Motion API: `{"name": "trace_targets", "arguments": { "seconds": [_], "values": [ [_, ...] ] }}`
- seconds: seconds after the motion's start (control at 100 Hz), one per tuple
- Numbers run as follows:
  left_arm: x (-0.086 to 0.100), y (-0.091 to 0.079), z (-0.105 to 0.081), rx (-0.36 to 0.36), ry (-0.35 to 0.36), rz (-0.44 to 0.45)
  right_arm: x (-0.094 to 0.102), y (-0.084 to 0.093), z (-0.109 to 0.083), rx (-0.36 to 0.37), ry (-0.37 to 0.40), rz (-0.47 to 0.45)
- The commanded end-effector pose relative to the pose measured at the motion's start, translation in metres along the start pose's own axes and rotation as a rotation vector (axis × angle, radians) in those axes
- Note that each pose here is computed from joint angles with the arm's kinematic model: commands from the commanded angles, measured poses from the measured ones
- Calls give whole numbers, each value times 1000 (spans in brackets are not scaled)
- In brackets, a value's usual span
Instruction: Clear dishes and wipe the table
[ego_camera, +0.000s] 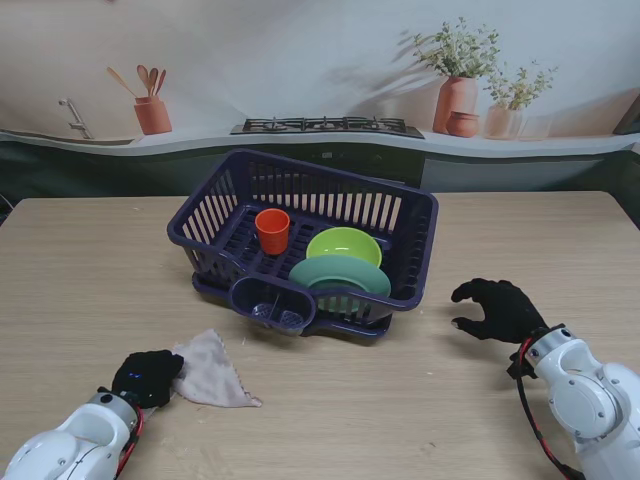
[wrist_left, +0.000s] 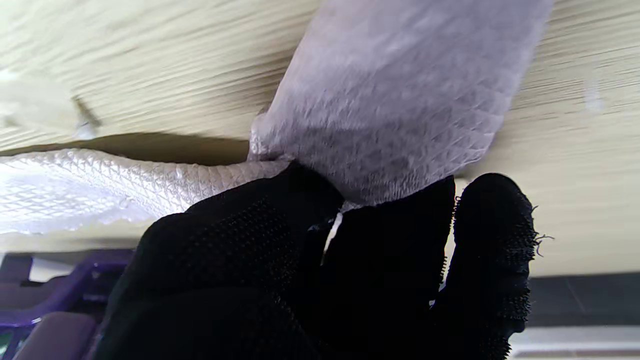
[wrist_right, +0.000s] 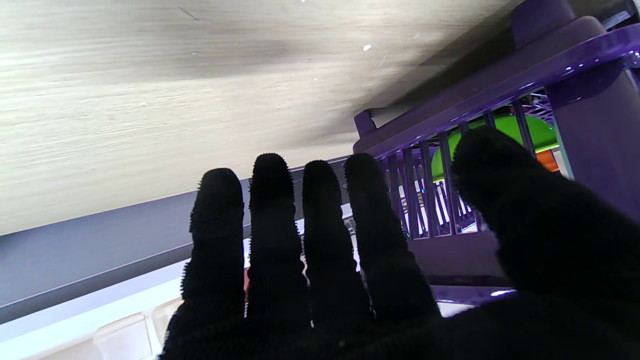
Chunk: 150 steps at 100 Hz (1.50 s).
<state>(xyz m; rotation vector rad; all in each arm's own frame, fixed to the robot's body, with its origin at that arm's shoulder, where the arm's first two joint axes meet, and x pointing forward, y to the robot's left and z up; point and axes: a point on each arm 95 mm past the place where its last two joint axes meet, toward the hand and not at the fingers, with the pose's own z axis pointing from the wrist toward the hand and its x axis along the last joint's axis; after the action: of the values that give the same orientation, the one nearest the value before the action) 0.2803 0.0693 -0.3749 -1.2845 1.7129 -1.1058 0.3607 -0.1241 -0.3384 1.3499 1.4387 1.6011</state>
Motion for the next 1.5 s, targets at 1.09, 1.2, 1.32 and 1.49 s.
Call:
{"name": "trace_targets", "arguments": {
  "seconds": [1.09, 1.2, 1.32, 1.49],
  "values": [
    [-36, 21, -26, 136, -98, -34, 0, -4, -1, 24, -6, -4],
    [-48, 26, -35, 180, -121, -12, 0, -5, -1, 25, -6, -4],
    [-50, 29, -37, 180, -129, -15, 0, -5, 0, 25, -5, -5],
    [-40, 30, -29, 117, -129, -45, 0, -4, 0, 23, -3, -5]
  ]
}}
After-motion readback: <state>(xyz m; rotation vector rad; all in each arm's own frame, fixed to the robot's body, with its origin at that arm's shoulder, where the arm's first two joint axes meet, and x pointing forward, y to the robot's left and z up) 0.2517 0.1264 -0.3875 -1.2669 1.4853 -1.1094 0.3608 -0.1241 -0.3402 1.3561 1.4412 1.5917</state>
